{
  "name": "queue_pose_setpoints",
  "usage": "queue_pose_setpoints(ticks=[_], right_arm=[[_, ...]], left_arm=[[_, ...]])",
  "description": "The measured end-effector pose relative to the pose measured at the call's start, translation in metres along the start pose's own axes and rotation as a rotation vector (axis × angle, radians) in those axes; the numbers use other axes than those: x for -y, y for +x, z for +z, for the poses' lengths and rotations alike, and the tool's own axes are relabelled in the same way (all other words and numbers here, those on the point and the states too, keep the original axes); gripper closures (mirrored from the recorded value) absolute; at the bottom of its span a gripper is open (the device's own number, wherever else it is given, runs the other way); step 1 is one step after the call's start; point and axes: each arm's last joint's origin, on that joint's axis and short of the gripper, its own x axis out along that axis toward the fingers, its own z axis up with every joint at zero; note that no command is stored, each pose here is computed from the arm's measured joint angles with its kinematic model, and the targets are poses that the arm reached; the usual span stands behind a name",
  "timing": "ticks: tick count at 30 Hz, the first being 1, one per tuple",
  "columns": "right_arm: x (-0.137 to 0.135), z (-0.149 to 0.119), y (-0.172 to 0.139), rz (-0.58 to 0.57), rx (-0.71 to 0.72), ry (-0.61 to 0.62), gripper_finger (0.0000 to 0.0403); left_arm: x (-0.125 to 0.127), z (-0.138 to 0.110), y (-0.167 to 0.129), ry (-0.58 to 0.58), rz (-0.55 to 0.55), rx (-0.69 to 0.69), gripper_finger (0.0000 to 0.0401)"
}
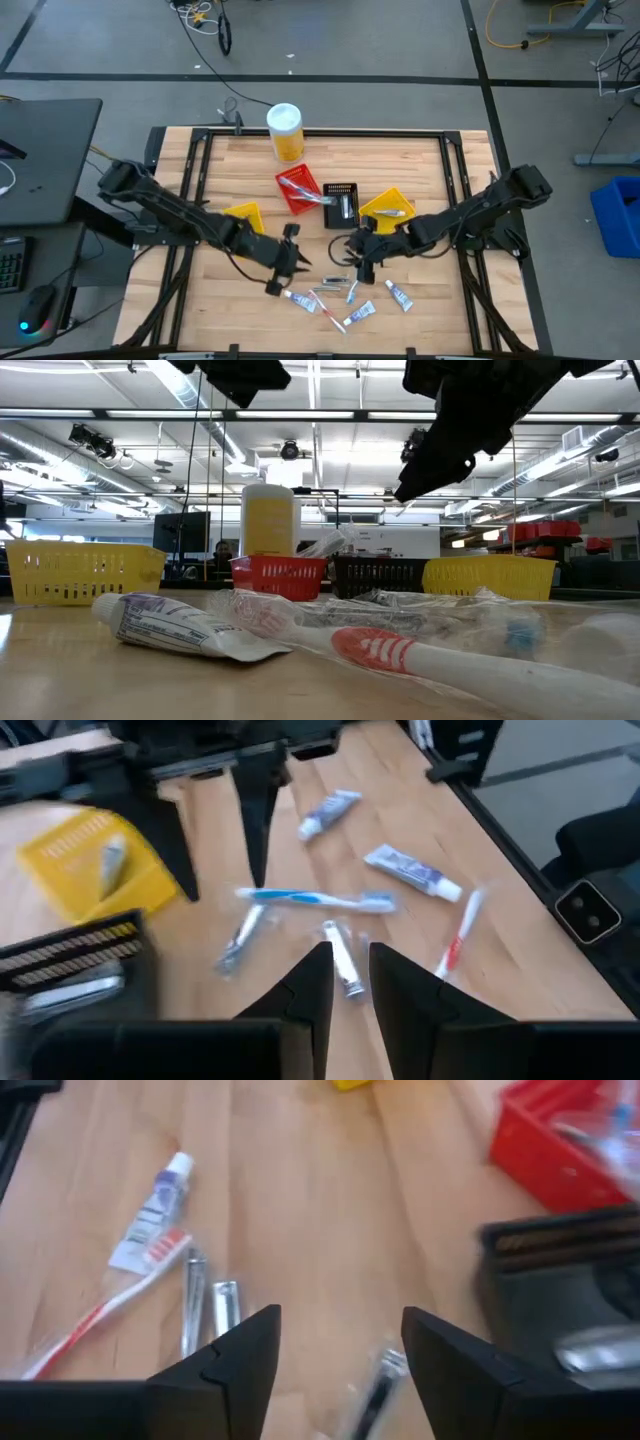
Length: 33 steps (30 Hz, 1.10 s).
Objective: Pick & Place Travel size toiletries
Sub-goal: Put the silver nail cutter into the black bin
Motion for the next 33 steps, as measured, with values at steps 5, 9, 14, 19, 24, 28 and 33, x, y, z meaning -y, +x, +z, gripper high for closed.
queue_pose_setpoints(ticks=[5, 9, 14, 19, 24, 28, 33], right_arm=[[-0.017, -0.007, 0.013, 0.046, 0.024, -0.024, 0.018], [-0.036, -0.012, 0.023, 0.123, 0.066, -0.028, 0.019], [-0.056, -0.026, 0.048, 0.176, 0.112, -0.019, 0.0198], [-0.063, -0.047, 0.071, 0.158, 0.079, -0.048, 0.0197], [-0.061, -0.057, 0.083, 0.125, 0.048, -0.076, 0.0206], [-0.061, -0.057, 0.084, 0.125, 0.052, -0.081, 0.0216], [-0.064, -0.057, 0.083, 0.155, 0.058, -0.115, 0.0226]], left_arm=[[0.019, -0.013, 0.024, -0.001, 0.012, -0.031, 0.0325], [0.027, -0.02, 0.039, -0.018, 0.007, -0.021, 0.0325], [0.034, -0.02, 0.044, -0.051, 0.018, 0.025, 0.0325], [0.045, -0.02, 0.04, -0.005, 0.038, 0.032, 0.0325], [0.05, -0.019, 0.038, -0.015, 0.038, 0.037, 0.0325], [0.049, -0.019, 0.038, -0.019, 0.039, 0.037, 0.0325], [0.049, -0.019, 0.038, -0.019, 0.04, 0.037, 0.0325]])
